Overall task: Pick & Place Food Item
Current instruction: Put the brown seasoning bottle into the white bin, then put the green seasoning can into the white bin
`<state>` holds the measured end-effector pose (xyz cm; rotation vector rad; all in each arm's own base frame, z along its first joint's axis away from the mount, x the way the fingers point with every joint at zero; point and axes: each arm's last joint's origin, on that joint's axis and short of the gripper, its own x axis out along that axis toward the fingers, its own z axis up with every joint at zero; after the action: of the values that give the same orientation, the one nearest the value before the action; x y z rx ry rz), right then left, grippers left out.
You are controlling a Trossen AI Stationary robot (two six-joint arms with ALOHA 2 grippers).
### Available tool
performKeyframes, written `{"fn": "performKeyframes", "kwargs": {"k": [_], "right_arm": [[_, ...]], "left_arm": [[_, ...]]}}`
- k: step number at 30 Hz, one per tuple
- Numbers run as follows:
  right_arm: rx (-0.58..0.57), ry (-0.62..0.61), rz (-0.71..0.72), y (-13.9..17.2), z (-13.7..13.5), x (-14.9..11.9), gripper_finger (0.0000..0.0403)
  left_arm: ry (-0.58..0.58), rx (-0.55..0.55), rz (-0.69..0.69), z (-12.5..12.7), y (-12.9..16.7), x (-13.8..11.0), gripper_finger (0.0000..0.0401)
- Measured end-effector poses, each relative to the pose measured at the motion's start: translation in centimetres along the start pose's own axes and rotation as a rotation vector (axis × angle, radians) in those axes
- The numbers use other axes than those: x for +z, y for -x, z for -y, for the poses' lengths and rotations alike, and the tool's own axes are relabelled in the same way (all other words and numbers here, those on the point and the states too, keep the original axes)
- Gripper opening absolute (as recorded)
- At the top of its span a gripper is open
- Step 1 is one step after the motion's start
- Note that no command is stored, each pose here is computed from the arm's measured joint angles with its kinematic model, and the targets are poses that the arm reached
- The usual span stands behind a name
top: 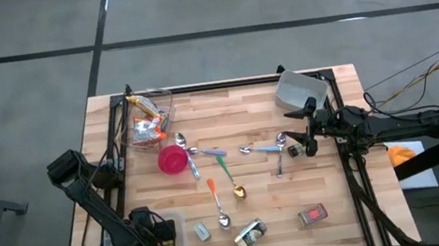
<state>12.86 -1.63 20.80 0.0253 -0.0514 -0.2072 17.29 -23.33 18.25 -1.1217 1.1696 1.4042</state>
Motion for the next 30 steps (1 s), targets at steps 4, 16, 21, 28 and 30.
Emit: {"fn": "performKeyframes", "kwargs": {"k": [4,16,21,28,30], "right_arm": [[0.0,0.0,0.0,0.0,0.0,0.0,0.029],[0.0,0.0,0.0,0.0,0.0,0.0,0.029],[0.0,0.0,0.0,0.0,0.0,0.0,0.029],[0.0,0.0,0.0,0.0,0.0,0.0,0.029],[0.0,0.0,0.0,0.0,0.0,0.0,0.029]], "left_arm": [[-0.004,-0.006,-0.013,-0.1,0.2,0.1,0.0211],[-0.008,-0.011,-0.022,-0.1,0.3,0.1,0.0295],[-0.012,-0.015,-0.045,-0.2,0.8,0.2,0.03],[-0.02,-0.052,-0.113,-1.5,4.4,2.1,0.0301],[-0.017,-0.091,-0.154,-2.1,5.8,3.0,0.0301]]}}
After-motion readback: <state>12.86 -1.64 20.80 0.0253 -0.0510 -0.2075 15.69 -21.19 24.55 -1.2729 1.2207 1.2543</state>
